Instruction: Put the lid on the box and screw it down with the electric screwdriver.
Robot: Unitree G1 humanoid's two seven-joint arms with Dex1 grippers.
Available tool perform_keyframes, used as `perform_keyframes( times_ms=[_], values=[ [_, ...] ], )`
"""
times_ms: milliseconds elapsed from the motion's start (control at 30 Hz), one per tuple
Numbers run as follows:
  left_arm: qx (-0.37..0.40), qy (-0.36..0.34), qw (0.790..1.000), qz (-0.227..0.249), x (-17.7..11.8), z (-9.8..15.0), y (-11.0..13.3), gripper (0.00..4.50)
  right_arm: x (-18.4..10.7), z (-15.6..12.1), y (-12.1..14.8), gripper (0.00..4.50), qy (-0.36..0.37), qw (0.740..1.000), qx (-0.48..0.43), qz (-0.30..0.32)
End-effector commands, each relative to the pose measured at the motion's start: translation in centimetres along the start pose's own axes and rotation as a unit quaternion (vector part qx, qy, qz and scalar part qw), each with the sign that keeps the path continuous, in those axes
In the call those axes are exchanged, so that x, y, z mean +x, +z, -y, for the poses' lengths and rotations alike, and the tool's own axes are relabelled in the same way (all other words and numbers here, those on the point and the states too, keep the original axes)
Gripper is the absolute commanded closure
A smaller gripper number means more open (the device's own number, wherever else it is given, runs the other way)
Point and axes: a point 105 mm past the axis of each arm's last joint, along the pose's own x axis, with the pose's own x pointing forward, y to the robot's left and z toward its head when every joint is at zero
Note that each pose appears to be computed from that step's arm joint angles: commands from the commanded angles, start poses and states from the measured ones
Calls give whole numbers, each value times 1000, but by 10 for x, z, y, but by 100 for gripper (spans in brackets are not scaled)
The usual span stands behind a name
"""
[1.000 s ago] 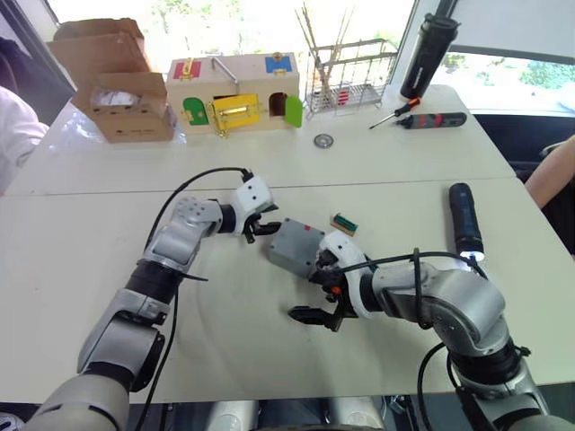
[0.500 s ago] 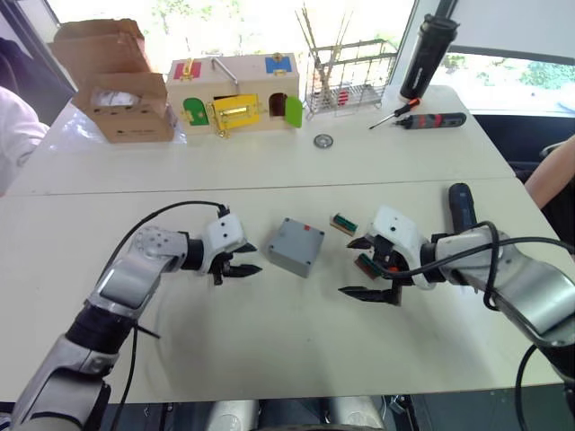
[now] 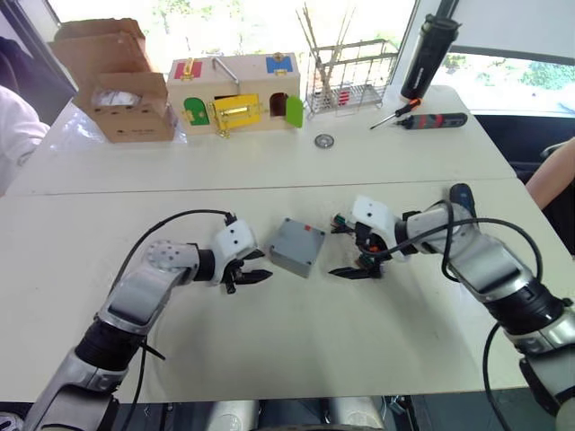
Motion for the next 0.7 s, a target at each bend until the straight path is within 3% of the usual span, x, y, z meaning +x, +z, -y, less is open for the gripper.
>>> perform_keyframes(
  times_ms=[33,233,467,700],
  values=[
    [12,1,1000,8,1,2,7,217,-2,8,8,3,-11,1000,-23,8],
    [18,23,1000,11,8,-8,10,217,5,-9,26,3,24,998,-19,46],
    [31,80,996,29,14,-32,21,217,7,-40,28,3,60,997,10,48],
    [37,85,995,34,17,-38,25,217,9,-55,32,3,58,996,38,50]
  ],
)
